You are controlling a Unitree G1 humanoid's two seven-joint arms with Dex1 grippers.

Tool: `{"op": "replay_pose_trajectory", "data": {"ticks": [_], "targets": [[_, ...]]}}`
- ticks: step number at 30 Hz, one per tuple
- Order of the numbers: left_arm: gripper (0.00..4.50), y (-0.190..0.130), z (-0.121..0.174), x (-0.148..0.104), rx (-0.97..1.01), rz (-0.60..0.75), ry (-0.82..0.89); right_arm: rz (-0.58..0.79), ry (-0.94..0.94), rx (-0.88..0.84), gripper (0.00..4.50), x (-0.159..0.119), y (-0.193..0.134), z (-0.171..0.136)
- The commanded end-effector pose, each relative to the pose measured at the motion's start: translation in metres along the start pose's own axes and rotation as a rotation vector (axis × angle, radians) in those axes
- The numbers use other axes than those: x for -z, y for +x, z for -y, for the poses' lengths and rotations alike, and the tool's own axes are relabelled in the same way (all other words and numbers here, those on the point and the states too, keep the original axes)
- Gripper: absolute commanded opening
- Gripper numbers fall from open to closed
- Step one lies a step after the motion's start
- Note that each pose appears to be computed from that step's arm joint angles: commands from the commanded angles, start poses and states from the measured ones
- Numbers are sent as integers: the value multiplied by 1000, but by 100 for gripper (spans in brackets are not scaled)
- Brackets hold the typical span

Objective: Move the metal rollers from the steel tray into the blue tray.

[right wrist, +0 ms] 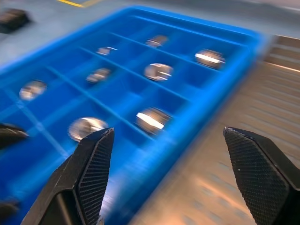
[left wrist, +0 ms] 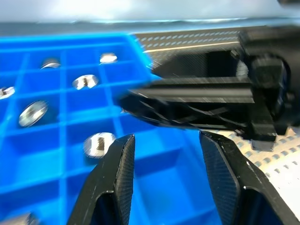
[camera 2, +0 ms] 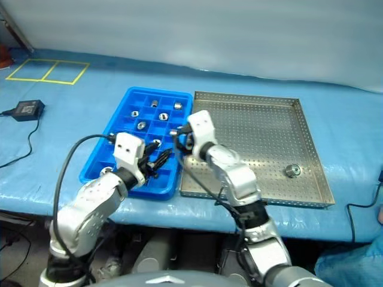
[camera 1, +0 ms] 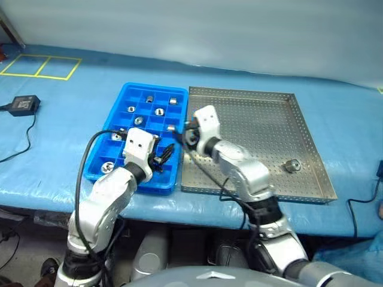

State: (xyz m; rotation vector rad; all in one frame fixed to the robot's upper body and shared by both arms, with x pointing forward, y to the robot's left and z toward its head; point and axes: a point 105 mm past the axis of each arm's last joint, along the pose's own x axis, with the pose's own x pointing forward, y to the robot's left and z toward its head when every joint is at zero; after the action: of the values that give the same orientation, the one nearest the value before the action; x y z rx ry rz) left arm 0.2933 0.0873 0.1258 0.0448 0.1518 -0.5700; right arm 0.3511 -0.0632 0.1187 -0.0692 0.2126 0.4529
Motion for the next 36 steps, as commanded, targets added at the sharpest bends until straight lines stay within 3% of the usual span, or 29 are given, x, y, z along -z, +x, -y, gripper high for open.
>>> {"op": "replay_pose_trajectory", "data": {"ticks": [1, 11, 15, 26, 36], "targets": [[238, 13, 15, -7, 104, 34, 27, 55, -17, 225, 394, -19, -24, 34], [238, 28, 29, -6, 224, 28, 50, 28, 132, 626, 394, -5, -58, 96], [238, 28, 28, -6, 227, 28, 49, 32, 198, 731, 394, 2, -67, 103], [238, 25, 30, -3, 238, 11, 55, -72, 332, 766, 394, 38, -60, 105], [238, 17, 29, -2, 226, -1, 65, -87, 346, 800, 394, 45, -54, 112]]}}
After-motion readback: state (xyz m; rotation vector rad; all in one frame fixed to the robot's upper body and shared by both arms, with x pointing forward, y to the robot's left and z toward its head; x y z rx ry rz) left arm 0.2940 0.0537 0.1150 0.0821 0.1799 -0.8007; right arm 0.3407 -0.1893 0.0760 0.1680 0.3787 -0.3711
